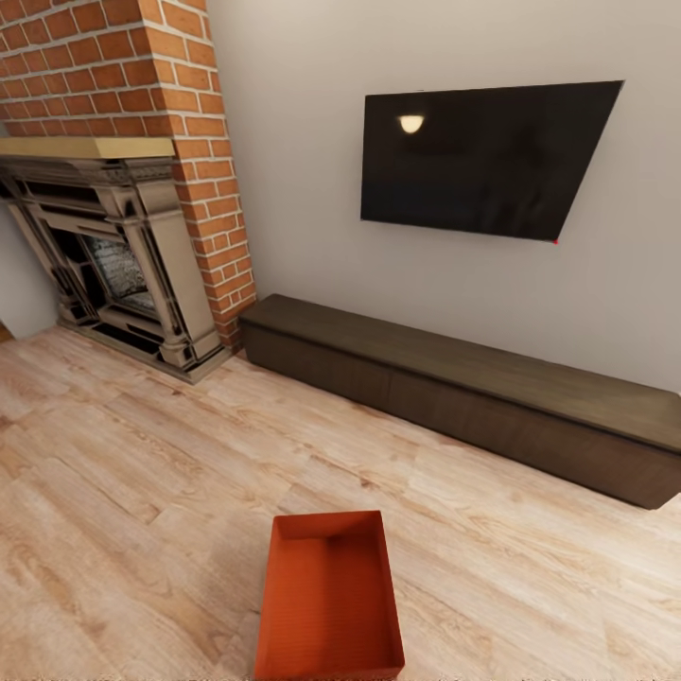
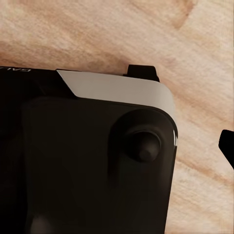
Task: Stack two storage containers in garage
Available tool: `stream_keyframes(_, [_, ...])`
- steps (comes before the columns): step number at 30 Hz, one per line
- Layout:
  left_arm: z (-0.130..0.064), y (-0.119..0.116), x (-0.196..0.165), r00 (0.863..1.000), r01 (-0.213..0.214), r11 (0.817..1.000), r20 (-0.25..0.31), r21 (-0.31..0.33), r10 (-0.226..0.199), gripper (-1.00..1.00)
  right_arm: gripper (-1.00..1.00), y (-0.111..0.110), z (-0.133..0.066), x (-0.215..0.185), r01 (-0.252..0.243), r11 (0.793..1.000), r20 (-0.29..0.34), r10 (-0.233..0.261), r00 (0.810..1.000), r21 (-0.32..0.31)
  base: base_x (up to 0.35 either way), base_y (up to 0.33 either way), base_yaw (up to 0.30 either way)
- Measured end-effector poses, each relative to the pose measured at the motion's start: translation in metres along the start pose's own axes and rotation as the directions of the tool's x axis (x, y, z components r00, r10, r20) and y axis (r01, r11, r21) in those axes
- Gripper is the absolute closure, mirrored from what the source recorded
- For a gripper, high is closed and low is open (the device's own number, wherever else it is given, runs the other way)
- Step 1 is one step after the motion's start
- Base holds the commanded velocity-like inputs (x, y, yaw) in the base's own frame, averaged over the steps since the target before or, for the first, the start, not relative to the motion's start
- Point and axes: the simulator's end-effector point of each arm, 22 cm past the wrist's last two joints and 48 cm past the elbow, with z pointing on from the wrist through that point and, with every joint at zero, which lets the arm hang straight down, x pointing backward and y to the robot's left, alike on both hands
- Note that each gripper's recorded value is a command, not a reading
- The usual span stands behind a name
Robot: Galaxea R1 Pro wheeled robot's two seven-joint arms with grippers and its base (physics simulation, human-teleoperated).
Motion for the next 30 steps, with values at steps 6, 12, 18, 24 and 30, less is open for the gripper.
stream_keyframes(6, [0.001,0.000,0.004,1.000,0.000,1.000,-0.009,-0.001,0.000,-1.00,-1.00,0.000,0.001,0.004,0.000,1.000,-0.009,0.000,1.000,0.000,0.000,0.000,0.000])
stream_keyframes(12, [0.002,0.001,0.007,1.000,0.000,1.000,-0.019,-0.003,0.000,-1.00,-1.00,-0.001,0.002,0.008,0.000,1.000,-0.019,0.000,1.000,0.000,0.000,0.000,0.000])
stream_keyframes(18, [0.002,0.001,0.011,1.000,0.000,1.000,-0.028,-0.004,0.000,-1.00,-1.00,0.000,0.002,0.011,0.000,1.000,-0.028,0.000,1.000,-0.001,0.000,0.000,0.000])
stream_keyframes(24, [0.003,0.002,0.015,0.999,0.001,1.000,-0.038,-0.005,-0.001,-1.00,-1.00,0.000,0.003,0.015,0.000,1.000,-0.038,0.000,0.999,0.000,0.000,0.000,0.000])
stream_keyframes(30, [0.004,0.002,0.019,0.999,0.001,1.000,-0.047,-0.006,-0.001,-1.00,-1.00,0.000,0.004,0.019,0.000,1.000,-0.048,0.000,0.999,0.000,0.000,0.000,0.000])
